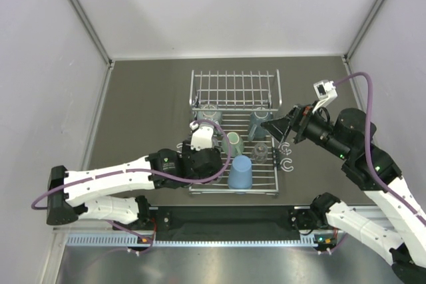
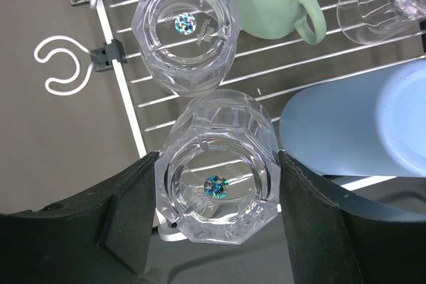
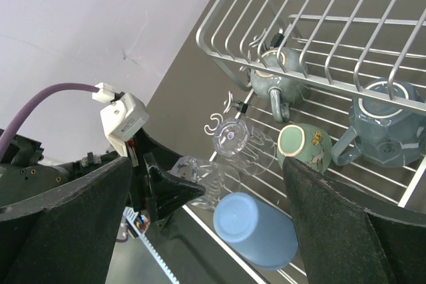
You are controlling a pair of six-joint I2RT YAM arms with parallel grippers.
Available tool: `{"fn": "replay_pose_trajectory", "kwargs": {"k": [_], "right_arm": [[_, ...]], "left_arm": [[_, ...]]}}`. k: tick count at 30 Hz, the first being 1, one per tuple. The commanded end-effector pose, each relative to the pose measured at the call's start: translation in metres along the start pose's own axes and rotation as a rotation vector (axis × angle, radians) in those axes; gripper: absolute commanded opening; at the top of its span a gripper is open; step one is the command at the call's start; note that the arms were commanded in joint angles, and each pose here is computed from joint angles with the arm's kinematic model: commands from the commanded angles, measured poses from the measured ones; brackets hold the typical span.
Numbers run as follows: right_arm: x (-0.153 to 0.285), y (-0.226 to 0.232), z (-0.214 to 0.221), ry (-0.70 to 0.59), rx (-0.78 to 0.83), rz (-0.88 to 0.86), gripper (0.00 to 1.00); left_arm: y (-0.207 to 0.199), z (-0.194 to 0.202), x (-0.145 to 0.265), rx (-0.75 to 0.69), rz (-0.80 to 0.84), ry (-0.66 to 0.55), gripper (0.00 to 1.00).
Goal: Load the cups into the dish rack
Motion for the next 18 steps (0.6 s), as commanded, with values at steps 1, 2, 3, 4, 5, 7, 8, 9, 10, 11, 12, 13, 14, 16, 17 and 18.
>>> {"fn": "replay_pose_trajectory", "kwargs": {"k": [1, 2, 3, 4, 5, 7, 8, 9, 10, 11, 12, 13, 14, 16, 17, 18], "right_arm": [[-0.003, 0.002, -0.003, -0.011, 0.017, -0.001, 0.95], [-0.003, 0.001, -0.003, -0.008, 0.018, 0.000, 0.95], [-0.003, 0.001, -0.002, -0.008, 0.018, 0.000, 0.95], [-0.003, 0.001, -0.002, -0.008, 0.018, 0.000, 0.95], [-0.003, 0.001, -0.002, -0.009, 0.019, 0.002, 0.95], [-0.003, 0.000, -0.002, -0.009, 0.019, 0.005, 0.95], [-0.003, 0.000, -0.002, -0.009, 0.019, 0.007, 0.95], [-0.003, 0.000, -0.001, -0.009, 0.019, 0.007, 0.95], [-0.004, -0.001, -0.001, -0.007, 0.020, 0.009, 0.95], [-0.004, -0.001, -0.001, -0.006, 0.020, 0.009, 0.95], [-0.004, -0.001, -0.001, -0.006, 0.019, 0.011, 0.95], [-0.005, -0.001, 0.000, -0.003, 0.019, 0.011, 0.95], [-0.005, -0.001, 0.000, -0.004, 0.019, 0.010, 0.95], [-0.005, -0.001, 0.000, -0.003, 0.018, 0.011, 0.95], [-0.005, -0.001, -0.001, -0.005, 0.020, 0.010, 0.95], [-0.004, -0.001, 0.000, -0.004, 0.018, 0.010, 0.95]], "left_arm": [[-0.006, -0.004, -0.007, 0.012, 0.021, -0.023, 0.00], [-0.006, -0.004, -0.008, 0.010, 0.019, -0.020, 0.00], [-0.006, -0.002, -0.010, 0.002, 0.012, -0.013, 0.00], [-0.007, -0.002, -0.012, 0.003, 0.011, -0.011, 0.00], [-0.007, -0.001, -0.013, -0.002, 0.009, -0.005, 0.00], [-0.009, 0.000, -0.015, -0.008, 0.013, 0.006, 0.00], [-0.010, 0.000, -0.016, -0.010, 0.013, 0.008, 0.00], [-0.011, 0.000, -0.017, -0.013, 0.016, 0.012, 0.00], [-0.012, 0.000, -0.017, -0.015, 0.018, 0.014, 0.00], [-0.012, 0.001, -0.018, -0.017, 0.015, 0.017, 0.00], [-0.012, 0.000, -0.019, -0.016, 0.011, 0.016, 0.00], [-0.012, 0.000, -0.020, -0.017, 0.011, 0.019, 0.00], [-0.013, 0.001, -0.021, -0.022, 0.007, 0.022, 0.00], [-0.013, 0.001, -0.024, -0.023, 0.005, 0.033, 0.00], [-0.013, 0.002, -0.025, -0.027, 0.002, 0.039, 0.00], [-0.013, 0.002, -0.026, -0.026, 0.000, 0.042, 0.00]]}}
Point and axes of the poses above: each gripper's point midway between its finger pads, its own x axis back along the fingers, its own y axis along the line the jaws close on, z = x × y, the point moved 9 cm from there along x, back along the fingers
